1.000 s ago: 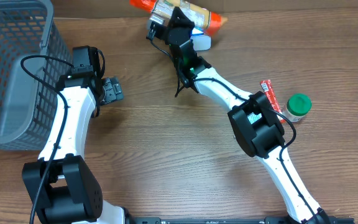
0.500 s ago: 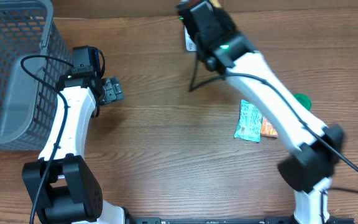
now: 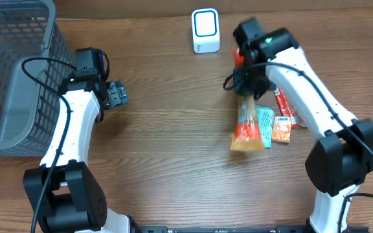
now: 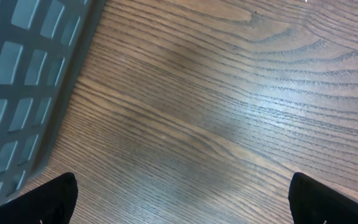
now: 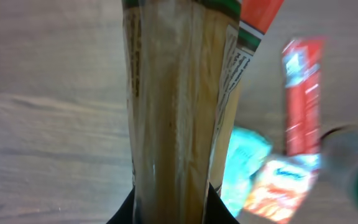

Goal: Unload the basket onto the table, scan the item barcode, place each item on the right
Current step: 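Carry the spaghetti pack right and lower it beside the wipes pack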

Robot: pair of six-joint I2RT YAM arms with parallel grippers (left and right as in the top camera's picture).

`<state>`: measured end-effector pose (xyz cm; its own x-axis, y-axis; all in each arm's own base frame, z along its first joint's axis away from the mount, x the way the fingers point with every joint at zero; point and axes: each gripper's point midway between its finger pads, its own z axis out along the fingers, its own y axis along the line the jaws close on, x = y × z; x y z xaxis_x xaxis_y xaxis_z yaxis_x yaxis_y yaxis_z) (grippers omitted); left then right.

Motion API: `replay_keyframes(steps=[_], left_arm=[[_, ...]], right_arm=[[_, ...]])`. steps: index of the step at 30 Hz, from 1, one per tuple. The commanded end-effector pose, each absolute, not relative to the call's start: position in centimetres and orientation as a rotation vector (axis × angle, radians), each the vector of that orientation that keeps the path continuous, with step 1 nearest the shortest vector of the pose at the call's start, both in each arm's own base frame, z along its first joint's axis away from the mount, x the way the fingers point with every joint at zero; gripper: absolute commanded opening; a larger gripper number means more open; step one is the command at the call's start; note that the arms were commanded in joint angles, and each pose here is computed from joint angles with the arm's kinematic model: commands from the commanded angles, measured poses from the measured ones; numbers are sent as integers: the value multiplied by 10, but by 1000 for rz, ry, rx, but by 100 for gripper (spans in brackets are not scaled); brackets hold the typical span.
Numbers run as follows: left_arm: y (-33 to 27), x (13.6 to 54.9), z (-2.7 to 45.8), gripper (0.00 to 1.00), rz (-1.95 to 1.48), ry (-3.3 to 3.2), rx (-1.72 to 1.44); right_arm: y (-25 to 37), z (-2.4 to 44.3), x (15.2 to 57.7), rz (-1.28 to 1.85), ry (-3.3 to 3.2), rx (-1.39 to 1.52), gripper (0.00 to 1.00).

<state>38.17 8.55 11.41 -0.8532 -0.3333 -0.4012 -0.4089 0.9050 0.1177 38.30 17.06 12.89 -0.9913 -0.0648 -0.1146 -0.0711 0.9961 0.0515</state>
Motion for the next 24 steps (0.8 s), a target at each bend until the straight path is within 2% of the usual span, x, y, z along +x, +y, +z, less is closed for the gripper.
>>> replay_keyframes(steps=[1,10,12,16,18,24], left_arm=[[88,386,122,100,294,2668,-534],[88,386,122,100,294,2668,-534],[88,386,122,100,294,2668,-534],[88,386,122,100,294,2668,-534],[88,386,122,100,294,2668,-533],[88,386,122,100,294,2668,-534]], right_arm=[[181,107,369,169,3068,-69,4],[181,67,368,175,3056,-82,4],[181,64,368,176,3055,-82,11],[180,63,367,173,3059,-82,55],[180,63,365,170,3065,-81,59],[179,63,364,165,3072,-80,62]])
